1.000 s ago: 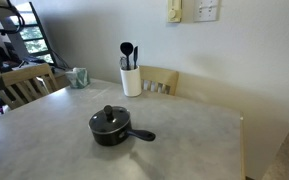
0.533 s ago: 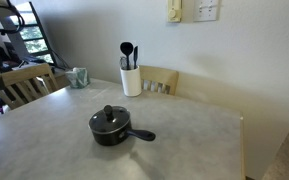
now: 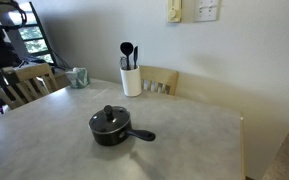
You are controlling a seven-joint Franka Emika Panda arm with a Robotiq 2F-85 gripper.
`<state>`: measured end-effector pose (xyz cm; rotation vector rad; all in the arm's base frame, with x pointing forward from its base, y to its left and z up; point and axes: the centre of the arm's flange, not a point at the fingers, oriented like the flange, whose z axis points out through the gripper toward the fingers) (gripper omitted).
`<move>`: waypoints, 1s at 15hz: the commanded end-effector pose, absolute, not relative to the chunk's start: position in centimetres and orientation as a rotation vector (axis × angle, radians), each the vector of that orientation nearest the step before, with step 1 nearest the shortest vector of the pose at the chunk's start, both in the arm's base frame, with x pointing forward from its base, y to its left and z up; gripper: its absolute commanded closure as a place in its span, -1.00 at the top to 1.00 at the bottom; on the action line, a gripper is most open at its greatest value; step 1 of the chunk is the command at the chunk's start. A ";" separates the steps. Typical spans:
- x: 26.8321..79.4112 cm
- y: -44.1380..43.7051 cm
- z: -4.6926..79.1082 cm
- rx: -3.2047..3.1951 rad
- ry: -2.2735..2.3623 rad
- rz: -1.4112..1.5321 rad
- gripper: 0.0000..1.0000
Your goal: Remove the lid from the pot
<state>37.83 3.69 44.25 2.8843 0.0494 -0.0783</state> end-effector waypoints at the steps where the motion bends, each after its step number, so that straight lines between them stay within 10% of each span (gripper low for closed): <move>1: 39.8 3.2 42.3 2.897 -0.040 0.166 1.00; 15: 42.5 -1.8 40.8 2.928 -0.052 0.433 1.00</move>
